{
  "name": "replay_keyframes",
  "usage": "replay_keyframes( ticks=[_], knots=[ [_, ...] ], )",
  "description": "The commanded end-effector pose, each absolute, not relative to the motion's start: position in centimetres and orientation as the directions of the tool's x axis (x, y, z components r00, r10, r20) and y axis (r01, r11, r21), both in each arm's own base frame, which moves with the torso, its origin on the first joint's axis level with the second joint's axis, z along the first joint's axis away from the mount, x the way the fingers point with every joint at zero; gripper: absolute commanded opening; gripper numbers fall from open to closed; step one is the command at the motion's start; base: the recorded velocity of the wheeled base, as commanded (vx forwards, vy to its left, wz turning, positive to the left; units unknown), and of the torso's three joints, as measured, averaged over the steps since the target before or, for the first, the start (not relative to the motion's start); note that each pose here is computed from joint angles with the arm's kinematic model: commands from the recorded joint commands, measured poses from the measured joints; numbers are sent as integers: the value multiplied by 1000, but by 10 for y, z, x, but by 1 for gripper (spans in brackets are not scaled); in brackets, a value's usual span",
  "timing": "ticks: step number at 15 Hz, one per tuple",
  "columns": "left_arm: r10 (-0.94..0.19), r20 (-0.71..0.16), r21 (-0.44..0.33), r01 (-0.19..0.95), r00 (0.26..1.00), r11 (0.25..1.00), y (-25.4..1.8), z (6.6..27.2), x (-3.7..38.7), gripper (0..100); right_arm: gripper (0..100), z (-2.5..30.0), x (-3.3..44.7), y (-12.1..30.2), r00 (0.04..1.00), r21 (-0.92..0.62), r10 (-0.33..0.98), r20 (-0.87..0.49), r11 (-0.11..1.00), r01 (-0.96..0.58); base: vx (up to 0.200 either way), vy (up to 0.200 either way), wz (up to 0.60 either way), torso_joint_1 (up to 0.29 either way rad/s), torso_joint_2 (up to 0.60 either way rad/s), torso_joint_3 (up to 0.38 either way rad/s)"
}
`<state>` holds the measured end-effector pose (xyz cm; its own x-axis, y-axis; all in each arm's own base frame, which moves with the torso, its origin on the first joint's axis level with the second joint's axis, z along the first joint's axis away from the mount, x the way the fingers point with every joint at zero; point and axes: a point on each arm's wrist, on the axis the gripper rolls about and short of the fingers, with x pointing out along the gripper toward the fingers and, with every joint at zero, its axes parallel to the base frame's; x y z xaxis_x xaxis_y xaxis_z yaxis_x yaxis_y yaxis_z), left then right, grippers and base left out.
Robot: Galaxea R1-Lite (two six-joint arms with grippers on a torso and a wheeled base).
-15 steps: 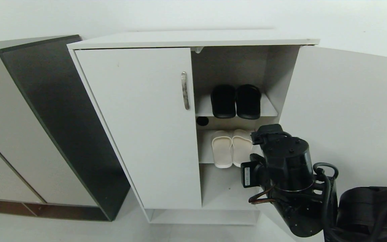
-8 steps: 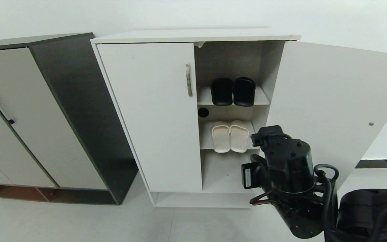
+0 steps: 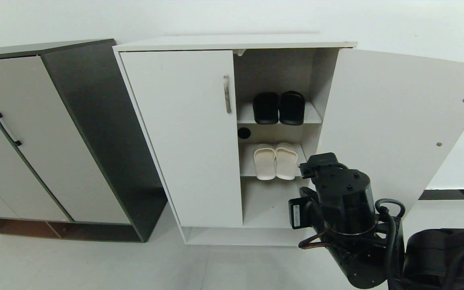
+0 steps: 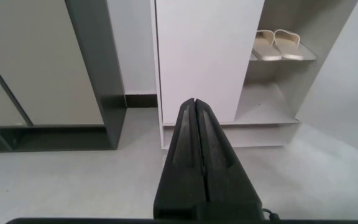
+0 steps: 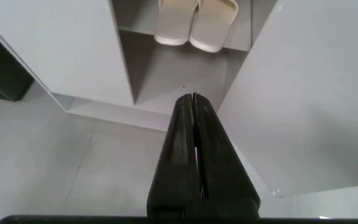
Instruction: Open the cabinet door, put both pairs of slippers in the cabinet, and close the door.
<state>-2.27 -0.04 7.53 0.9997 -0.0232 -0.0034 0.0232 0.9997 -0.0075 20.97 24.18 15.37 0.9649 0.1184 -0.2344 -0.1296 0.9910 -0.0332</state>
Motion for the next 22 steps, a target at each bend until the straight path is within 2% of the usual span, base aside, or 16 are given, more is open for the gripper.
replay_keyframes(
  ticks=[1,4,8,13,22],
  knots=[
    [-23,-5,-8,23,1000,1000,0,75,-23,0,0,152,210,242,964,-36,117,-237,991,-129,0,0,0,0,0,0],
    [-23,-5,-8,23,1000,1000,0,75,-23,0,0,151,211,242,964,-39,115,-240,991,-128,0,0,0,0,0,0],
    [-23,-5,-8,23,1000,1000,0,75,-23,0,0,149,212,242,963,-43,111,-244,991,-125,0,0,0,24,-217,-301],
    [-23,-5,-11,23,1000,1000,0,75,-23,0,0,149,212,242,963,-44,110,-245,991,-125,0,0,0,73,-509,-356],
    [-23,-5,-11,23,1000,1000,0,75,-23,0,0,147,212,242,962,-47,109,-249,991,-125,0,0,0,154,-472,-324]
  ],
)
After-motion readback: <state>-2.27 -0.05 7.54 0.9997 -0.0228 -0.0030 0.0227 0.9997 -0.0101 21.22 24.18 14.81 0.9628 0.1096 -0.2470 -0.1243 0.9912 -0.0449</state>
